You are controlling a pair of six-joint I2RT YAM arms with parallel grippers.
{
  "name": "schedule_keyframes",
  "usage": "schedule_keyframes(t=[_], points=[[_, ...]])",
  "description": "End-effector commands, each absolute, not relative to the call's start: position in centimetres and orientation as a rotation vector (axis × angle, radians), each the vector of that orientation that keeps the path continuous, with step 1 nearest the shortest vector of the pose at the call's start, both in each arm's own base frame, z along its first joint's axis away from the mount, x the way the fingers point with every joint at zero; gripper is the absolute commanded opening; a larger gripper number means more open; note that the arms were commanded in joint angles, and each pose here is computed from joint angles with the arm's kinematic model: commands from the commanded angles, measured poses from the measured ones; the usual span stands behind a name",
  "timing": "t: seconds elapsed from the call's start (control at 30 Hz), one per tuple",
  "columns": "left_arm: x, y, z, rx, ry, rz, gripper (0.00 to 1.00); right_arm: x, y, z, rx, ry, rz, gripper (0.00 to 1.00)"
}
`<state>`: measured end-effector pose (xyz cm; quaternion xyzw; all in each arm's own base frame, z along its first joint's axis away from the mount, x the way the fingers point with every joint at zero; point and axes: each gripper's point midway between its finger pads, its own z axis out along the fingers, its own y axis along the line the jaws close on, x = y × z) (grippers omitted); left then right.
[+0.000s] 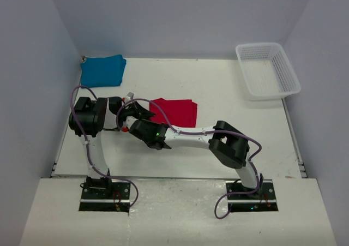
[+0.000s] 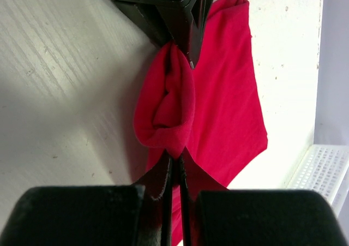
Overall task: Fold and stack the t-shirts
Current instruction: Put the neatly folded tshirt into the corner of the board with the left arm
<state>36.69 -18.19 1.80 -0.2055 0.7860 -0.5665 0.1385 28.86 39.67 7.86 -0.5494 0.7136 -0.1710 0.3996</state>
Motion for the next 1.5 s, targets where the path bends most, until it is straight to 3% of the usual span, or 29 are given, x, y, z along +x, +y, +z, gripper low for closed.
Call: schedule_keyframes(t=[0.0,0.2,0.3,0.53,0.7,1.0,1.2,1.47], points=[[36.7,-17.8,-0.6,-0.743,2.311,-1.603,0.16,29.2,40.4,11.4,-1.309,1.792,-0.372,0.00],[36.9,-17.8,-0.7,-0.757,2.303,-1.618,0.09,29.2,40.2,11.0,-1.318,1.800,-0.378,0.00],[36.9,-17.9,-0.7,-0.749,2.296,-1.629,0.00,29.1,40.2,10.9,-1.321,1.802,-0.378,0.00],[37.0,-17.8,-0.9,-0.717,2.301,-1.615,0.00,29.1,40.2,11.5,-1.294,1.824,-0.384,0.00],[37.3,-17.8,-1.0,-0.683,2.312,-1.598,0.00,28.9,38.6,12.6,-1.192,1.899,-0.425,0.40],[37.6,-17.7,-1.0,-0.619,2.350,-1.521,0.00,25.6,30.9,19.4,-0.696,2.094,-0.242,0.59],[38.6,-16.9,0.4,-0.504,2.397,-1.346,0.00,22.7,25.8,19.5,-0.542,2.193,-0.164,0.60],[40.8,-16.1,2.5,-0.395,2.387,-1.221,0.00,20.4,24.2,16.4,-0.500,2.315,-0.081,0.60]])
